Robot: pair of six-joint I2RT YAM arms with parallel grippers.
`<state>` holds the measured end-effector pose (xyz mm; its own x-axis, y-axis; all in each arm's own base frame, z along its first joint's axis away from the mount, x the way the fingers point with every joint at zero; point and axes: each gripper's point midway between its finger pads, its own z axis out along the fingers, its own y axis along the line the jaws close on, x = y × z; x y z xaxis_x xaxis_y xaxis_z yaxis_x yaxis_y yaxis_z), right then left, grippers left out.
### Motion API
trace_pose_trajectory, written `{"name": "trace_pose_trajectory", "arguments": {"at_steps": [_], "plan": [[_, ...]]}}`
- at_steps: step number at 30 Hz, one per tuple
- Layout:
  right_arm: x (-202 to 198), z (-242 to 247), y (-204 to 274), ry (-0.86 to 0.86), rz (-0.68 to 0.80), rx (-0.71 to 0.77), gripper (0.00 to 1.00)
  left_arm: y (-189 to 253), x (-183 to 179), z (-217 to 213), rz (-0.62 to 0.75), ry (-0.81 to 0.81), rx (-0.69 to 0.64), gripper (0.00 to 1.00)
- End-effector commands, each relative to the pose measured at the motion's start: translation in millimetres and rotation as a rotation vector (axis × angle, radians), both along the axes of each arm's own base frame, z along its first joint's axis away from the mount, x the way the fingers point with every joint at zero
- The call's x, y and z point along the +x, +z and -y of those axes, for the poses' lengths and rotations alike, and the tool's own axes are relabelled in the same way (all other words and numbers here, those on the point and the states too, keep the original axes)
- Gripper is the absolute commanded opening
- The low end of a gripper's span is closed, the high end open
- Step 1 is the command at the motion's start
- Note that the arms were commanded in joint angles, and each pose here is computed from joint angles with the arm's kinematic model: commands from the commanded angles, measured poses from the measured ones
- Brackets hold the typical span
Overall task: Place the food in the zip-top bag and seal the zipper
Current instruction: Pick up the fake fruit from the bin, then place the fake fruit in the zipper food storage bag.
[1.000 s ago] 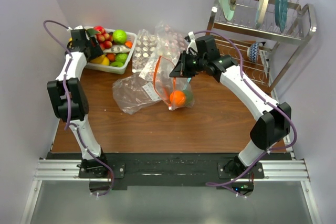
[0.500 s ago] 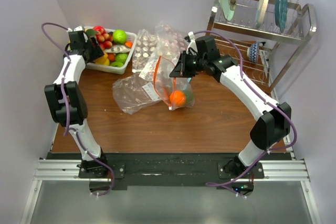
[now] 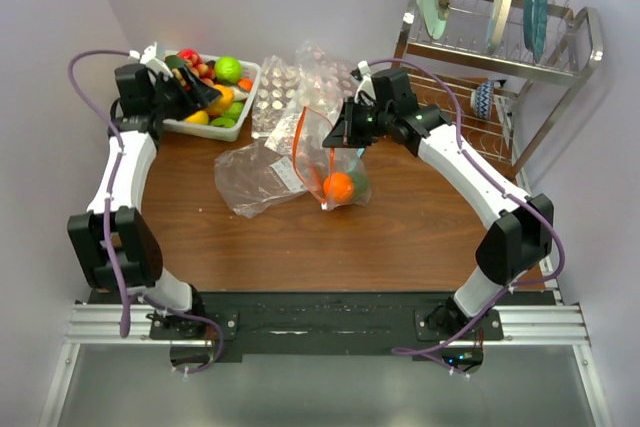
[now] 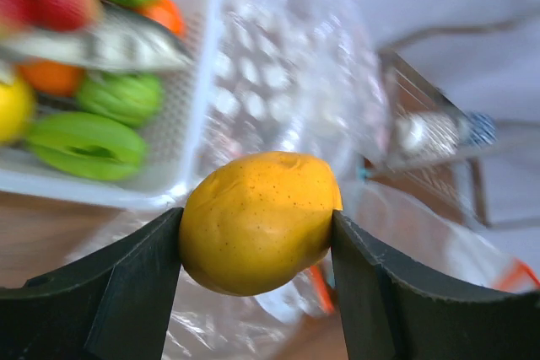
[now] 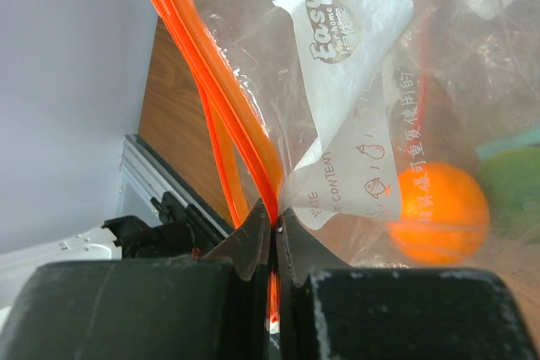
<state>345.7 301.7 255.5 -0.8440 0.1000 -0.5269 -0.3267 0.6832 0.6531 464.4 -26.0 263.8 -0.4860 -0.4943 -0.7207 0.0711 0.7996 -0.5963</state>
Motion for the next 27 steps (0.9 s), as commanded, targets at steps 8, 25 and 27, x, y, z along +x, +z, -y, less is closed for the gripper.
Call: {"name": "trace_pose_trajectory", "arguments": {"at_steps": [8, 25, 27], "plan": [[1, -3, 4, 0.012, 0.016, 0.021, 0.0, 67, -101, 146, 0.186, -0.416, -0.258, 0.52], [-3, 0, 17, 0.006, 0.032, 0.031, 0.0, 31, -150, 193, 0.128, -0.406, -0.128, 0.51], [-3, 0, 18, 0.004, 0.03, 0.027, 0.0, 25, -146, 197, 0.116, -0.387, -0.097, 0.51]]}}
